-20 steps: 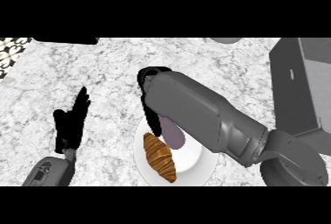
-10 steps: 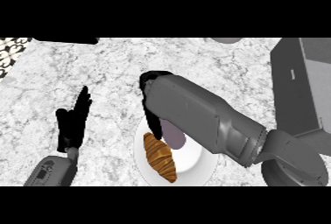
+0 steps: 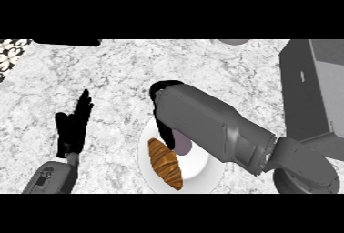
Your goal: Pick the eggplant from the plate and place it in the cardboard box
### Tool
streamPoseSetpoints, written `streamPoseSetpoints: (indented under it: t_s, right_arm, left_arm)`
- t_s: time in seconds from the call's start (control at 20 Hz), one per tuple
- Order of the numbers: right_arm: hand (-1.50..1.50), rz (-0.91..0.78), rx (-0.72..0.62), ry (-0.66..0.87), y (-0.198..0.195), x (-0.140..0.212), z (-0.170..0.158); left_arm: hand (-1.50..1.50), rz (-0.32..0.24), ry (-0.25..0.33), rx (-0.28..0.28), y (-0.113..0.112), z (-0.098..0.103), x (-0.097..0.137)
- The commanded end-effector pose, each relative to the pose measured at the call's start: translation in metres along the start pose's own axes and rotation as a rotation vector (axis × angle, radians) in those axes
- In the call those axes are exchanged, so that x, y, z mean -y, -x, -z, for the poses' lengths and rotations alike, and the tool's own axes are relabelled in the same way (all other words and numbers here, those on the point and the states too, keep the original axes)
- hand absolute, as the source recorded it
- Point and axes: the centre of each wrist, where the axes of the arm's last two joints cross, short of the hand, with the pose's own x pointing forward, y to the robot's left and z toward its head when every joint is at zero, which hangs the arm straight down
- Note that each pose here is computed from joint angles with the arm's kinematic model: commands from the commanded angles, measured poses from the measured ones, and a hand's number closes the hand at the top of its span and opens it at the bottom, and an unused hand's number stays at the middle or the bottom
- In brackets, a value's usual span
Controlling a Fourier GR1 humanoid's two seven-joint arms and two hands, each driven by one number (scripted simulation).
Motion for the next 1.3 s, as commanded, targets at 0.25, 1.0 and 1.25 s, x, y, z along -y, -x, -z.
streamPoseSetpoints:
  t_s: [0.25, 1.0, 1.25]
  right_arm:
    - [-1.50, -0.067, -0.188, -0.033, -0.011, -0.026, 0.011]
    - [-1.50, -0.064, -0.176, -0.051, 0.000, -0.041, 0.040]
    - [-1.50, -0.053, -0.155, -0.048, -0.004, -0.044, 0.036]
  left_arm:
    - [0.00, -0.006, 0.012, -0.003, -0.004, -0.003, 0.001]
    - [0.00, -0.004, 0.007, 0.006, 0.003, -0.007, -0.002]
    - [0.00, -0.015, -0.015, 0.000, -0.005, -0.007, 0.003]
